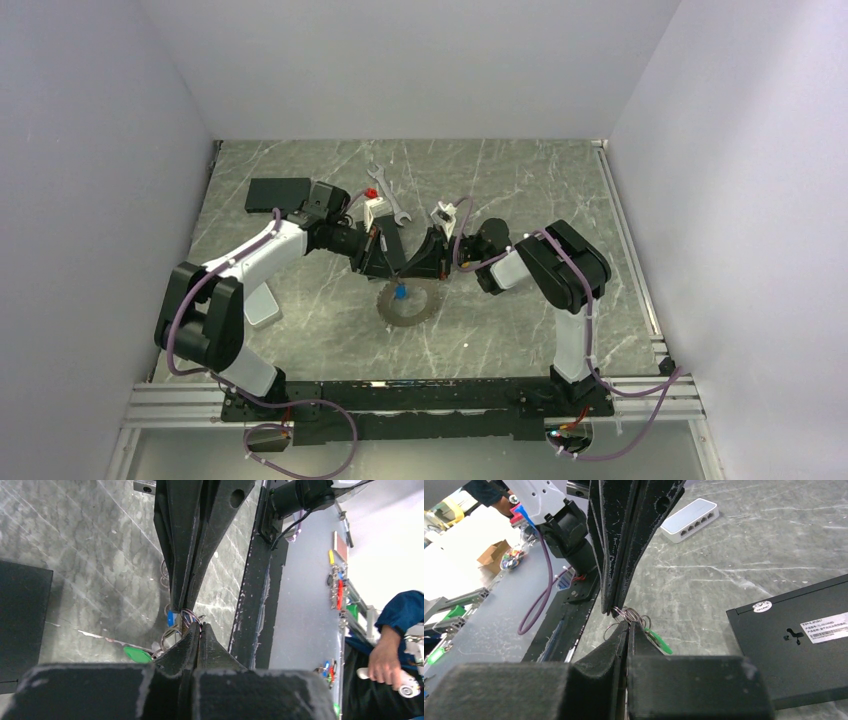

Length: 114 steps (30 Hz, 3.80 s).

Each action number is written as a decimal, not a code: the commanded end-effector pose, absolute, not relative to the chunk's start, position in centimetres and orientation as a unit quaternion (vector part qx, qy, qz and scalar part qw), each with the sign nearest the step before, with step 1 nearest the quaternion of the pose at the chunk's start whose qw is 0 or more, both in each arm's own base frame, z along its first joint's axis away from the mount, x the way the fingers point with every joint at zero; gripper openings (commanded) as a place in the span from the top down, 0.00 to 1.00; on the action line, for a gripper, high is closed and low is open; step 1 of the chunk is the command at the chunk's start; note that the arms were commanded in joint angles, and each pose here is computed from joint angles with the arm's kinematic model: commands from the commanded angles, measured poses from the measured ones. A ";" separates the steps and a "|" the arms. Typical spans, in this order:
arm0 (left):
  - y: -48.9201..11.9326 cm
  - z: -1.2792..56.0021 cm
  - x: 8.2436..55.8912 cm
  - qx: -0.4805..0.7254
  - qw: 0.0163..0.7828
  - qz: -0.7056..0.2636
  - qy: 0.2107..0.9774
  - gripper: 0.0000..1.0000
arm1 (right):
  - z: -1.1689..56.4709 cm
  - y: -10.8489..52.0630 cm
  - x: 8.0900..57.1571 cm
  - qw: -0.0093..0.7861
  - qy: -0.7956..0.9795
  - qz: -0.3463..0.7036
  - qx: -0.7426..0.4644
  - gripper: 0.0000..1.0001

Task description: Remove the keys from the keyring

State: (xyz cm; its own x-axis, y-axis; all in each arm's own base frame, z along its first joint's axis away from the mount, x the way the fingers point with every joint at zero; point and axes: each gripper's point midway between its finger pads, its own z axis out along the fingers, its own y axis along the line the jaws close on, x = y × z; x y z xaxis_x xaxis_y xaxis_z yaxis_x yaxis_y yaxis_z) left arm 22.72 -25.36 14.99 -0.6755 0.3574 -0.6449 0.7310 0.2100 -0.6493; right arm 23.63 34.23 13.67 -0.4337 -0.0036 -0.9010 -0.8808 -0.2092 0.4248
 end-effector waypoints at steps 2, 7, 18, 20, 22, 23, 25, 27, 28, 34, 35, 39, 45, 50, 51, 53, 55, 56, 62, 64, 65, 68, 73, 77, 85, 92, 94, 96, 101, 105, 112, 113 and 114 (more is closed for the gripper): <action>-26.1 16.3 22.0 0.316 0.140 -0.552 0.759 1.00 | 17.3 34.1 24.0 0.433 0.450 0.622 -0.471 0.89; -26.1 16.0 22.4 0.244 0.103 -0.539 0.799 1.00 | 16.7 34.0 24.6 0.449 0.462 0.591 -0.486 0.68; -26.1 16.3 23.9 0.141 0.054 -0.551 0.820 1.00 | 16.6 33.3 25.0 0.457 0.463 0.555 -0.519 0.59; -26.1 16.2 23.9 0.144 0.055 -0.552 0.820 1.00 | 16.1 33.2 25.0 0.452 0.466 0.546 -0.530 0.61; -26.0 16.3 23.8 0.149 0.054 -0.550 0.820 1.00 | 15.4 33.1 25.0 0.444 0.474 0.536 -0.538 0.61; -26.0 16.3 23.7 0.153 0.056 -0.549 0.820 1.00 | 15.1 33.0 25.1 0.441 0.477 0.532 -0.543 0.61; -25.9 16.2 23.5 0.159 0.057 -0.546 0.821 1.00 | 14.8 33.0 25.1 0.439 0.480 0.524 -0.550 0.62; -25.9 16.1 23.2 0.164 0.058 -0.544 0.821 1.00 | 14.7 33.1 25.2 0.438 0.481 0.518 -0.556 0.62; -25.9 16.1 23.1 0.166 0.060 -0.543 0.821 1.00 | 14.7 33.1 25.3 0.439 0.480 0.515 -0.558 0.63; -26.0 15.8 23.0 0.174 0.060 -0.535 0.825 1.00 | 15.2 33.5 25.3 0.436 0.479 0.508 -0.567 0.63; -26.0 15.8 23.0 0.174 0.059 -0.534 0.825 1.00 | 15.2 33.6 25.2 0.435 0.479 0.506 -0.571 0.63; -26.2 15.6 23.1 0.175 0.055 -0.533 0.826 1.00 | 14.7 33.7 24.3 0.413 0.482 0.494 -0.594 0.63; -26.5 15.4 23.2 0.176 0.047 -0.533 0.826 1.00 | 14.7 34.1 23.9 0.404 0.481 0.484 -0.609 0.64; -26.3 15.0 23.5 0.178 0.050 -0.523 0.832 1.00 | 14.8 34.4 24.5 0.402 0.496 0.479 -0.602 0.64; -26.3 14.8 23.5 0.178 0.049 -0.521 0.833 1.00 | 15.0 34.4 24.5 0.403 0.496 0.477 -0.603 0.64; -26.4 14.8 23.6 0.178 0.049 -0.521 0.833 1.00 | 15.2 34.4 24.6 0.403 0.494 0.476 -0.606 0.65; -26.4 14.8 23.7 0.178 0.047 -0.522 0.833 1.00 | 15.2 34.4 24.5 0.401 0.495 0.477 -0.606 0.65; -26.4 14.8 23.7 0.179 0.046 -0.522 0.833 1.00 | 15.2 34.4 24.4 0.400 0.493 0.478 -0.607 0.65; -26.5 14.9 23.7 0.177 0.041 -0.527 0.830 1.00 | 15.0 34.7 24.0 0.398 0.487 0.474 -0.616 0.65; -26.6 15.0 23.7 0.179 0.041 -0.530 0.828 1.00 | 14.8 34.8 24.0 0.397 0.489 0.471 -0.618 0.66; -26.6 15.1 23.6 0.179 0.040 -0.532 0.826 1.00 | 14.7 34.9 24.0 0.398 0.489 0.470 -0.618 0.67; -26.6 15.0 23.5 0.179 0.039 -0.534 0.826 1.00 | 14.5 35.0 24.3 0.400 0.490 0.463 -0.621 0.76; -26.7 15.4 23.4 0.184 0.039 -0.541 0.819 1.00 | 14.3 35.1 24.2 0.400 0.491 0.457 -0.625 0.99; -26.8 16.0 23.2 0.203 0.047 -0.553 0.807 0.95 | 14.2 35.2 24.3 0.398 0.498 0.464 -0.616 1.00; -26.7 16.7 22.9 0.229 0.081 -0.563 0.790 0.75 | 16.2 35.3 25.0 0.398 0.529 0.531 -0.529 1.00; -26.6 16.8 23.0 0.238 0.104 -0.559 0.787 0.77 | 16.5 35.7 25.1 0.385 0.551 0.564 -0.480 1.00; -26.5 16.7 23.0 0.239 0.107 -0.556 0.789 0.79 | 16.5 35.7 25.2 0.381 0.559 0.571 -0.466 1.00; -26.4 16.6 23.0 0.239 0.110 -0.555 0.789 0.79 | 16.6 35.6 25.4 0.377 0.563 0.580 -0.451 1.00; -26.1 16.4 22.8 0.238 0.110 -0.558 0.787 0.79 | 16.8 35.3 25.6 0.363 0.574 0.605 -0.417 1.00; -26.1 16.4 22.8 0.239 0.110 -0.561 0.785 0.78 | 16.8 35.2 25.9 0.352 0.580 0.623 -0.389 1.00; -26.1 16.2 22.7 0.240 0.109 -0.565 0.782 0.78 | 17.2 34.8 26.7 0.333 0.587 0.661 -0.328 1.00; -26.1 16.2 22.7 0.238 0.108 -0.564 0.783 0.78 | 17.3 34.7 26.7 0.331 0.587 0.665 -0.323 1.00; -26.2 16.2 22.7 0.239 0.109 -0.565 0.782 0.78 | 17.3 34.7 26.8 0.329 0.587 0.668 -0.319 1.00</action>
State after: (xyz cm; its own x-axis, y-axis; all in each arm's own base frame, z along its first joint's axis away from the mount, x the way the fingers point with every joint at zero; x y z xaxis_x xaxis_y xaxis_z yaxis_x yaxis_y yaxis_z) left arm 24.01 -25.92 15.03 -0.8797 0.2299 -0.4162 0.4718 0.3133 -0.8242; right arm 25.27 34.69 13.54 -0.6197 -0.0672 -0.7819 -0.7792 -0.0656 0.6233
